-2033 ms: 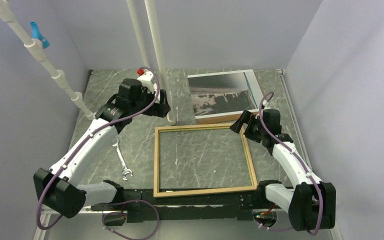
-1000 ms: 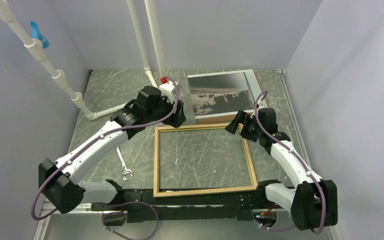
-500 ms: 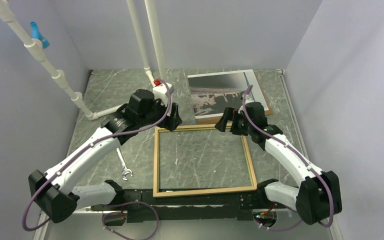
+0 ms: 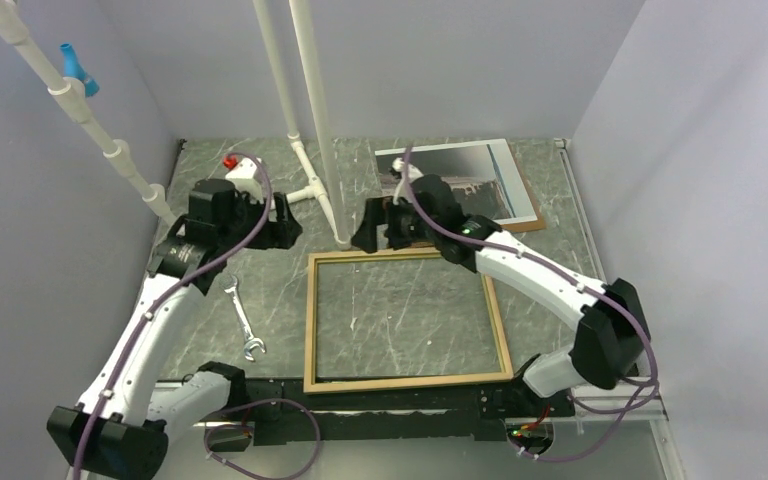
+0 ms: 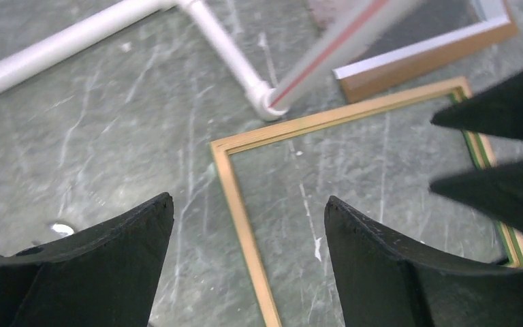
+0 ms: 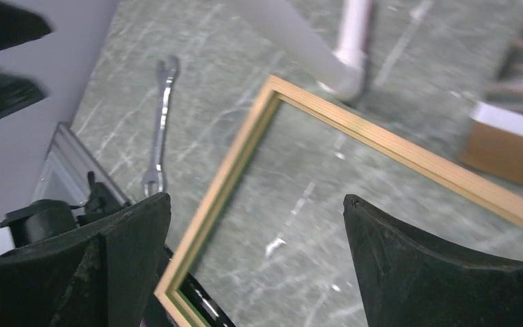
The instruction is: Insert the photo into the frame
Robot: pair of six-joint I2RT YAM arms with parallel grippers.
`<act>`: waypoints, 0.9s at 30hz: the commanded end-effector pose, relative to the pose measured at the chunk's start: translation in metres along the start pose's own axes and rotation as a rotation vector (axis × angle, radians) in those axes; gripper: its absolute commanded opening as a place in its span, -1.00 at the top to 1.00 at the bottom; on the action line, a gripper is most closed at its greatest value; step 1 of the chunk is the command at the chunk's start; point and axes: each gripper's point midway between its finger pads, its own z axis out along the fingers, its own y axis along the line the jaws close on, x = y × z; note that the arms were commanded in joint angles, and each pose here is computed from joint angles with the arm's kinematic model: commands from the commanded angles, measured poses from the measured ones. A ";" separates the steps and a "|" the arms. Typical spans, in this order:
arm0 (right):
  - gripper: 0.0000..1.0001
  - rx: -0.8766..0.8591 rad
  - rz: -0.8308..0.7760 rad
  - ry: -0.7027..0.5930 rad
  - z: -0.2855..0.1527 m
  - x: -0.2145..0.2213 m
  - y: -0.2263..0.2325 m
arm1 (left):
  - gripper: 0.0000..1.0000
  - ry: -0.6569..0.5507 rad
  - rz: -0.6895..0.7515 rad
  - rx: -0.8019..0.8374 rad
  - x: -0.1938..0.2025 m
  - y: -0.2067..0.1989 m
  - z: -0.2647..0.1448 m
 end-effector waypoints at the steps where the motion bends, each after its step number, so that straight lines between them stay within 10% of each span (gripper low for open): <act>1: -0.99 -0.116 -0.082 -0.066 0.017 -0.024 0.063 | -0.70 0.015 -0.100 -0.104 -0.020 0.035 -0.004; 14: -0.99 -0.133 -0.332 -0.236 0.075 -0.029 0.154 | -0.69 -0.138 -0.392 -0.331 -0.104 0.159 0.002; 22: -0.99 0.091 -0.363 -0.378 0.108 -0.050 0.128 | -0.81 -0.420 -0.212 -0.715 -0.130 0.245 -0.013; 27: -1.00 0.267 -0.400 -0.431 0.113 -0.059 0.094 | -0.92 -0.371 -0.160 -0.841 -0.129 0.276 -0.007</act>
